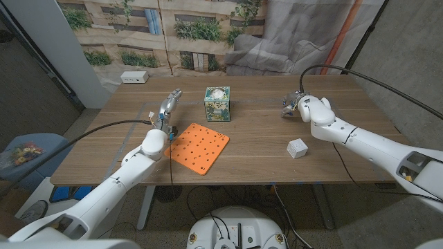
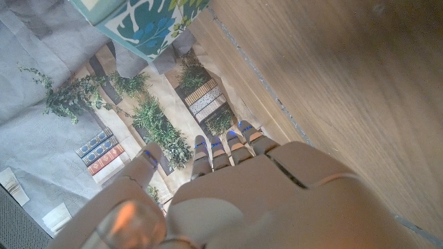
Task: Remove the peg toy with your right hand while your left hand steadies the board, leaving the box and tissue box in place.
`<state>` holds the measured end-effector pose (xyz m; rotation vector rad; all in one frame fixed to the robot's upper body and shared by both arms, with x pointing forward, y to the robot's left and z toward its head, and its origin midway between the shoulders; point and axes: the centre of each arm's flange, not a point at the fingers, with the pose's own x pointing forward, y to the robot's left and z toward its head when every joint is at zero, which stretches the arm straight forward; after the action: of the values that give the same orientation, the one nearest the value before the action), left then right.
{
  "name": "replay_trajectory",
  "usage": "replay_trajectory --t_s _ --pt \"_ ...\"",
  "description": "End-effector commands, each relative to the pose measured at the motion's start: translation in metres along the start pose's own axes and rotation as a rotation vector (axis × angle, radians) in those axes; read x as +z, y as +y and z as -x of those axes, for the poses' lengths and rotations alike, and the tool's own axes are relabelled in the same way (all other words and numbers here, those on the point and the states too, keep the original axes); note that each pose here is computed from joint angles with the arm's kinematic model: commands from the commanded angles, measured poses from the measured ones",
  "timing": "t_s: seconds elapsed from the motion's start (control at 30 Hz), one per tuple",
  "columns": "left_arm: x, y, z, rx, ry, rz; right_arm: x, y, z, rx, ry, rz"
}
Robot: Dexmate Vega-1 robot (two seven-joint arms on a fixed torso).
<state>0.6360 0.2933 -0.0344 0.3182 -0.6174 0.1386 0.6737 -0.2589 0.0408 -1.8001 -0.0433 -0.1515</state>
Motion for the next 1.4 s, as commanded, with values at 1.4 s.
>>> replay_trajectory --t_s 1.4 --pt "-0.024 0.016 -0.018 0.008 -0.054 0.170 -0.039 0.006 0.021 -0.188 -0.231 -0.861"
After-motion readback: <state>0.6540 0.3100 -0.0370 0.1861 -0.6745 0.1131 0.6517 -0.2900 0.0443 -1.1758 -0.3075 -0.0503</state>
